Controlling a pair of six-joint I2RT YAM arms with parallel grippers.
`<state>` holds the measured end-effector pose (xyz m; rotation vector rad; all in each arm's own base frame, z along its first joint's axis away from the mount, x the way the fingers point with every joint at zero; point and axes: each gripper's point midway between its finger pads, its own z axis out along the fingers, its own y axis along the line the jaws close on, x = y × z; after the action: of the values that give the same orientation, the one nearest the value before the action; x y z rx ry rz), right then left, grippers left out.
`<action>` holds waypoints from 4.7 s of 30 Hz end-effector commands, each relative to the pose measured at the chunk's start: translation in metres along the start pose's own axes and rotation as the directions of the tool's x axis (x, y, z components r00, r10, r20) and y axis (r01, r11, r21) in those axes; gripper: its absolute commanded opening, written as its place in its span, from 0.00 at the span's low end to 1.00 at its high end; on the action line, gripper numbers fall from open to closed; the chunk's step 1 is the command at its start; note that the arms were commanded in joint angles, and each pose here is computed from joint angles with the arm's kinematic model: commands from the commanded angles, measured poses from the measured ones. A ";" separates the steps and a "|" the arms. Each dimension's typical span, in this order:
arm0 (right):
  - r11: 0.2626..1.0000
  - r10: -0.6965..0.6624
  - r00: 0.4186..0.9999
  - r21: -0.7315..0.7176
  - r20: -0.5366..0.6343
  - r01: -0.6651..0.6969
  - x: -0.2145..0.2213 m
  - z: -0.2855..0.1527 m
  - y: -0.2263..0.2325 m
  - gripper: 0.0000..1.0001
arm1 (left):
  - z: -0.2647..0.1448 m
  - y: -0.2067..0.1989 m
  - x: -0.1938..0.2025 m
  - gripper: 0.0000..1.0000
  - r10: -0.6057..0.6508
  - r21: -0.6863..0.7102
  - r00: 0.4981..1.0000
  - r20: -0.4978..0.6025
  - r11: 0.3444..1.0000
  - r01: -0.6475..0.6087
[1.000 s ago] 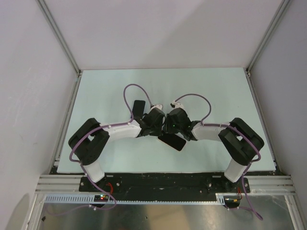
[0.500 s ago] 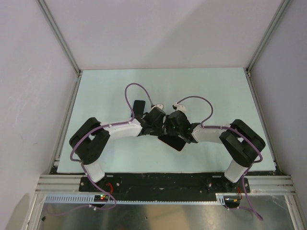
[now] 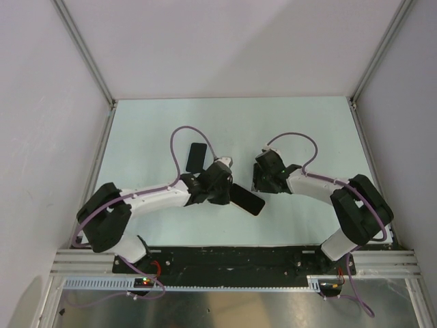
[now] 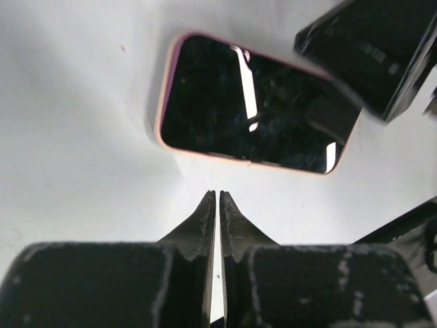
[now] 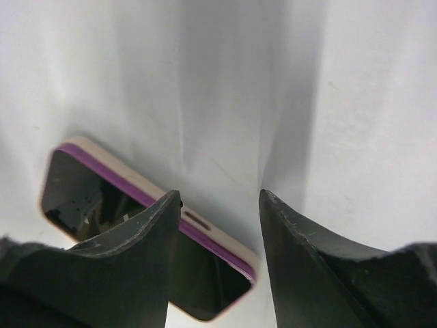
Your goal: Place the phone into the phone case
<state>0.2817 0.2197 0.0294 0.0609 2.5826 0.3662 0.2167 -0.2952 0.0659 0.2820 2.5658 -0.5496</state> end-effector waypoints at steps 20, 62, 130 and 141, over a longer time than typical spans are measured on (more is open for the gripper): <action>0.987 -0.091 0.980 0.115 -0.175 0.112 0.089 -0.030 -0.033 0.28 | 0.041 0.005 0.024 0.00 -0.049 -0.052 0.996 -0.071 0.998 0.045; 0.991 -0.134 0.987 -0.001 -0.090 0.134 0.098 -0.056 0.008 0.15 | 0.023 0.031 0.010 0.00 -0.109 -0.052 0.993 -0.033 0.993 0.108; 0.996 -0.016 0.997 -0.083 0.072 0.022 0.001 -0.061 0.031 0.22 | 0.048 0.006 -0.018 0.00 -0.025 -0.016 0.998 -0.050 1.000 0.024; 0.998 0.012 0.998 -0.067 0.060 -0.008 -0.024 -0.033 0.019 0.27 | 0.061 -0.020 -0.029 0.00 0.020 0.067 0.997 -0.081 0.998 -0.015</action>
<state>0.2696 0.2188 0.0605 0.0866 2.5594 0.4105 0.2502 -0.3127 0.0192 0.2910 2.6934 -0.5109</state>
